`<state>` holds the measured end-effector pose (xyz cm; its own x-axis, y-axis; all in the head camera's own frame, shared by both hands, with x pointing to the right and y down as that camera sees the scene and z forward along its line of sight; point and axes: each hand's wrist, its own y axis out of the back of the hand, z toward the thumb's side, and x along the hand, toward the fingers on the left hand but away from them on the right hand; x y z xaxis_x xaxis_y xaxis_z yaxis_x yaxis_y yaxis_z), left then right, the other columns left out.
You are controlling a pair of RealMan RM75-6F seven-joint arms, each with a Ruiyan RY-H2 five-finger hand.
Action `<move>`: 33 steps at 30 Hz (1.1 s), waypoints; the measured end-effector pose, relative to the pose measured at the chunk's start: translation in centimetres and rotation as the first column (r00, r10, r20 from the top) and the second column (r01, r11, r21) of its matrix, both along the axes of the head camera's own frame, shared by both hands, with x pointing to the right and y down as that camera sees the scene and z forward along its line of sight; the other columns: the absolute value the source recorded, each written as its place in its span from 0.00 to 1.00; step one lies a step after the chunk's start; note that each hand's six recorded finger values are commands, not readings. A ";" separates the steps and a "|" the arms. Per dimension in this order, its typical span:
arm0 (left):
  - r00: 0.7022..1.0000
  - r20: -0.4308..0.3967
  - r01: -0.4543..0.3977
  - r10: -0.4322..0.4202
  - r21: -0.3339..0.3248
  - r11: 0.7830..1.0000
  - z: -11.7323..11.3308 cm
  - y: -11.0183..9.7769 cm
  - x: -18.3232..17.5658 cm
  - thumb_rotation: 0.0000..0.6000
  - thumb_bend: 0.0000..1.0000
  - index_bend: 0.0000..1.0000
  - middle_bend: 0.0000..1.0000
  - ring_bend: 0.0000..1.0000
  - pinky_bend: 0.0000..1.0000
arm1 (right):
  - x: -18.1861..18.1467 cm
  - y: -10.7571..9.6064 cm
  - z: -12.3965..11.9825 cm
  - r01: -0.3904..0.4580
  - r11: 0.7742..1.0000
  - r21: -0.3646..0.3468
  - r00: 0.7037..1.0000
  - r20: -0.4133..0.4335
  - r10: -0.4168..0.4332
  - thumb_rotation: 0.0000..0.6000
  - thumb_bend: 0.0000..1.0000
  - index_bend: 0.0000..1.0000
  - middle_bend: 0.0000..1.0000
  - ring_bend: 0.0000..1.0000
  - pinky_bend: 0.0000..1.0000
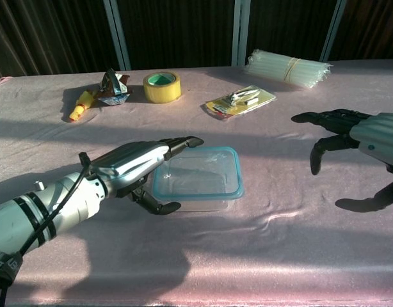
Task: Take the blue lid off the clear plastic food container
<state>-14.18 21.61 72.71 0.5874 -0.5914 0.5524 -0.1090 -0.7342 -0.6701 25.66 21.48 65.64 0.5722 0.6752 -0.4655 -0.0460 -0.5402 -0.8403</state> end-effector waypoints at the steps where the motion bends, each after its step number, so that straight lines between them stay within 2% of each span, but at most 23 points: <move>1: 1.000 0.002 0.000 0.000 0.000 1.000 0.0 0.0 0.0 1.00 0.29 0.00 0.36 0.36 0.38 | -0.5 -0.1 0.2 0.003 1.000 0.002 1.000 0.017 -0.003 1.00 0.37 0.59 0.11 0.00 0.00; 6: 1.000 0.008 0.005 -0.005 -0.004 1.000 -0.1 -0.2 -0.2 1.00 0.29 0.00 0.36 0.36 0.38 | -3.0 -0.5 0.8 0.008 1.000 0.022 0.994 0.107 -0.010 1.00 0.37 0.61 0.11 0.00 0.00; 12: 1.000 0.013 0.006 -0.006 -0.010 1.000 -0.2 -0.2 -0.4 1.00 0.30 0.00 0.36 0.36 0.38 | -5.6 -0.6 1.2 0.033 0.999 0.030 0.989 0.144 -0.037 1.00 0.37 0.63 0.11 0.00 0.00; 21: 1.000 0.018 0.002 -0.002 -0.009 1.000 -0.2 -0.1 -0.3 1.00 0.29 0.00 0.36 0.36 0.38 | -8.3 -0.4 2.1 0.074 0.997 0.033 0.990 0.114 -0.077 1.00 0.39 0.64 0.11 0.00 0.00; 33: 1.000 0.025 0.006 -0.006 -0.011 1.000 -0.2 -0.2 -0.8 1.00 0.29 0.00 0.36 0.36 0.38 | -10.6 -0.6 3.4 0.084 0.996 0.020 0.991 0.099 -0.085 1.00 0.39 0.65 0.12 0.00 0.00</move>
<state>-15.01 21.42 72.47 0.5701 -0.5888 0.5731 -0.0968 -0.7408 -0.6647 15.04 20.90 69.06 0.6705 0.6292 -0.3931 -0.0065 -0.5249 -0.8512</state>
